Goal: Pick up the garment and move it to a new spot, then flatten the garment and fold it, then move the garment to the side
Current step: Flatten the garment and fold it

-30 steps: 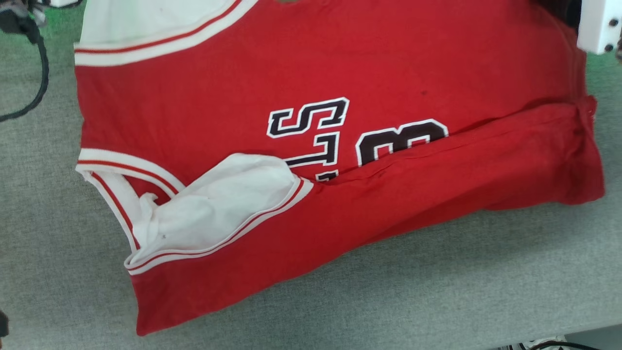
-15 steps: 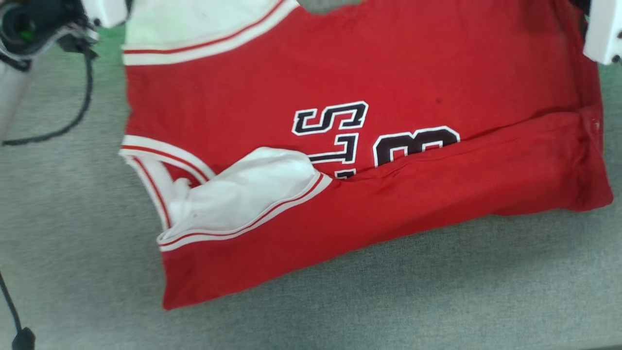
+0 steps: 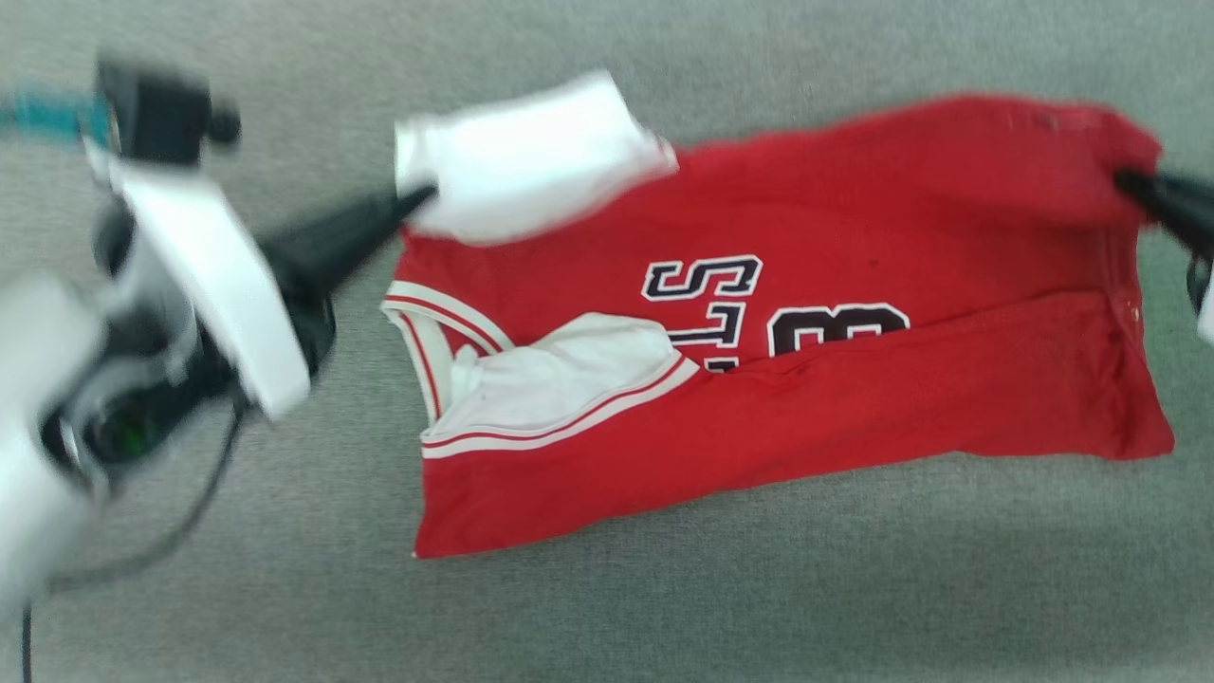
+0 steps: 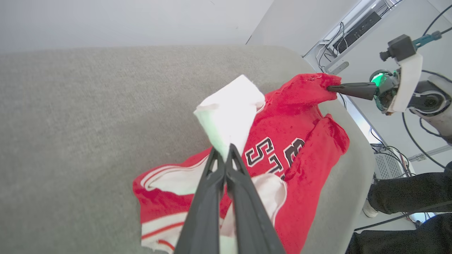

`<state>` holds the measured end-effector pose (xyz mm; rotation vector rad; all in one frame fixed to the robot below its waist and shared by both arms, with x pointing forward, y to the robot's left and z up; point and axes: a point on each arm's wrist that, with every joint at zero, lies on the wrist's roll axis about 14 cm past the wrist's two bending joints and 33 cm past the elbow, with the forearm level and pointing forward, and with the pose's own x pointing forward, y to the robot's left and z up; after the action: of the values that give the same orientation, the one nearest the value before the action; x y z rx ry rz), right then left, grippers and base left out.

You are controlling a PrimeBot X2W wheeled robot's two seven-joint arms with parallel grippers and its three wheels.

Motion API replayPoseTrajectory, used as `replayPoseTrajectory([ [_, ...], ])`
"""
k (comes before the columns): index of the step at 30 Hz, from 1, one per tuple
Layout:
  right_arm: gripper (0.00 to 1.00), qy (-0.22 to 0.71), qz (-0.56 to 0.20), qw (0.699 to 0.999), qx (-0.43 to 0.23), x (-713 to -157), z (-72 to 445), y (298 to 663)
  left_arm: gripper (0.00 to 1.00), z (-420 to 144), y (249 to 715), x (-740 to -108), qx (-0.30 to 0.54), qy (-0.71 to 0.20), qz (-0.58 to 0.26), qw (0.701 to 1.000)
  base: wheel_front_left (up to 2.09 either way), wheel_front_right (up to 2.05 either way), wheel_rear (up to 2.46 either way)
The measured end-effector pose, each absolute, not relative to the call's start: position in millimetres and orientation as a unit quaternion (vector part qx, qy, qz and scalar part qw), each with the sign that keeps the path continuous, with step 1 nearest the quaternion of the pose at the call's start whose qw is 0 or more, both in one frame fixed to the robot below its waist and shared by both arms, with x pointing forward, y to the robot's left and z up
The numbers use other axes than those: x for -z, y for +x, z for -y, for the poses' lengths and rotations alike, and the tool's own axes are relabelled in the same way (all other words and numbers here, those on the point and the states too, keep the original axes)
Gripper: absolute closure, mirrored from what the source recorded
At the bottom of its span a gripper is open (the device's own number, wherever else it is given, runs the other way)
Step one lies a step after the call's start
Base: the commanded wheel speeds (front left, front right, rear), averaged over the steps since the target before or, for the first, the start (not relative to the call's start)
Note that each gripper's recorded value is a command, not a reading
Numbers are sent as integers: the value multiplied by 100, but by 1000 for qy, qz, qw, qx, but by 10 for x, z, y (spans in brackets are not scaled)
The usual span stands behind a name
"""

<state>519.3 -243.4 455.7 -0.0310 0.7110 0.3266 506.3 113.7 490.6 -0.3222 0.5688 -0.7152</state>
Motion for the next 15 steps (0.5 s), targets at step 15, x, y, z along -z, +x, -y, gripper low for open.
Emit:
replayPoseTrajectory([
  [15, 100, 12, -367, 921, -131, -4254, 2660, 4473, 100, -1294, 3805, -4366, 307, -220, -312, 872, 0, 0, 0],
])
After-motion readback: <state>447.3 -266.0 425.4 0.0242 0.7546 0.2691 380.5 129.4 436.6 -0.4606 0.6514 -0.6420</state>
